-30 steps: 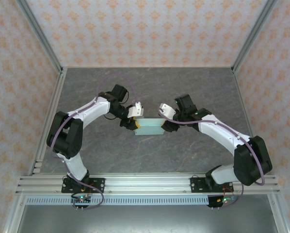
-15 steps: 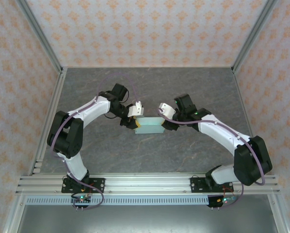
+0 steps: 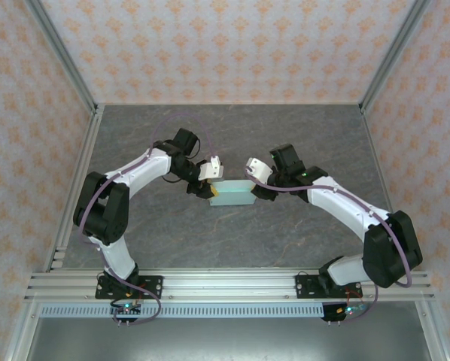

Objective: Fold the paper box

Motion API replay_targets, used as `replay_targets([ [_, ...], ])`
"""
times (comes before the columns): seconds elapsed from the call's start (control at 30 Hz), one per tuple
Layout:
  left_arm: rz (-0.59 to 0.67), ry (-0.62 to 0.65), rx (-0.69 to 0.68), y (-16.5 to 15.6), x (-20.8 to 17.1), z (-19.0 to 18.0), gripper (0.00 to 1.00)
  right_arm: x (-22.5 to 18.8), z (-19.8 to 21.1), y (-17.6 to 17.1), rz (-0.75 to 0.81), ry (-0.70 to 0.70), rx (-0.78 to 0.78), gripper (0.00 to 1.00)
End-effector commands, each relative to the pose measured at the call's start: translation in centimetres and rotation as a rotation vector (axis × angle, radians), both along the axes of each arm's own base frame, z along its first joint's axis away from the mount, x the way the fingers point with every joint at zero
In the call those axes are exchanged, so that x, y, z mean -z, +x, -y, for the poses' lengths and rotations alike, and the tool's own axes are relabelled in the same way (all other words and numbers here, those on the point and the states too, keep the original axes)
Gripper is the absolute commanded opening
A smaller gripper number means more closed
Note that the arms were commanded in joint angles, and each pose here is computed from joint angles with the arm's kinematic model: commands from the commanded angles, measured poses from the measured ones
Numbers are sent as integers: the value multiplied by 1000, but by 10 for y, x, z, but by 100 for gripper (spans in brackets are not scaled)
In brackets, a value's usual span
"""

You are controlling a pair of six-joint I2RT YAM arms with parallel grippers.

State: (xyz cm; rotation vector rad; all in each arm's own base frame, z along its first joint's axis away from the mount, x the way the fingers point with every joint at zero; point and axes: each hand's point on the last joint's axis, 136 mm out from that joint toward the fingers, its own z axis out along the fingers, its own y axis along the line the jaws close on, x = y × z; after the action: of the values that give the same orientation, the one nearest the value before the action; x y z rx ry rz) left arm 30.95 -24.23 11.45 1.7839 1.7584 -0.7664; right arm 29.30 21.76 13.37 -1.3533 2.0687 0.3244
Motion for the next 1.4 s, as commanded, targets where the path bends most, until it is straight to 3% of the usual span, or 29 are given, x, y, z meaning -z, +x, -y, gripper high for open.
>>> replay_targets([
  [0.0, -25, 4, 42, -9, 1, 2, 36, -25, 5, 21, 109, -4, 51, 29],
  [0.97, -32, 72, 10, -3, 10, -1, 36, -29, 8, 24, 131, 21, 112, 20],
  [1.1, -33, 79, 1, -1, 11, -2, 35, -22, 13, 21, 120, 1, 120, 20],
  [1.37, -41, 90, -8, 0, 11, -2, 35, -12, 19, 14, 114, -19, 117, 30],
])
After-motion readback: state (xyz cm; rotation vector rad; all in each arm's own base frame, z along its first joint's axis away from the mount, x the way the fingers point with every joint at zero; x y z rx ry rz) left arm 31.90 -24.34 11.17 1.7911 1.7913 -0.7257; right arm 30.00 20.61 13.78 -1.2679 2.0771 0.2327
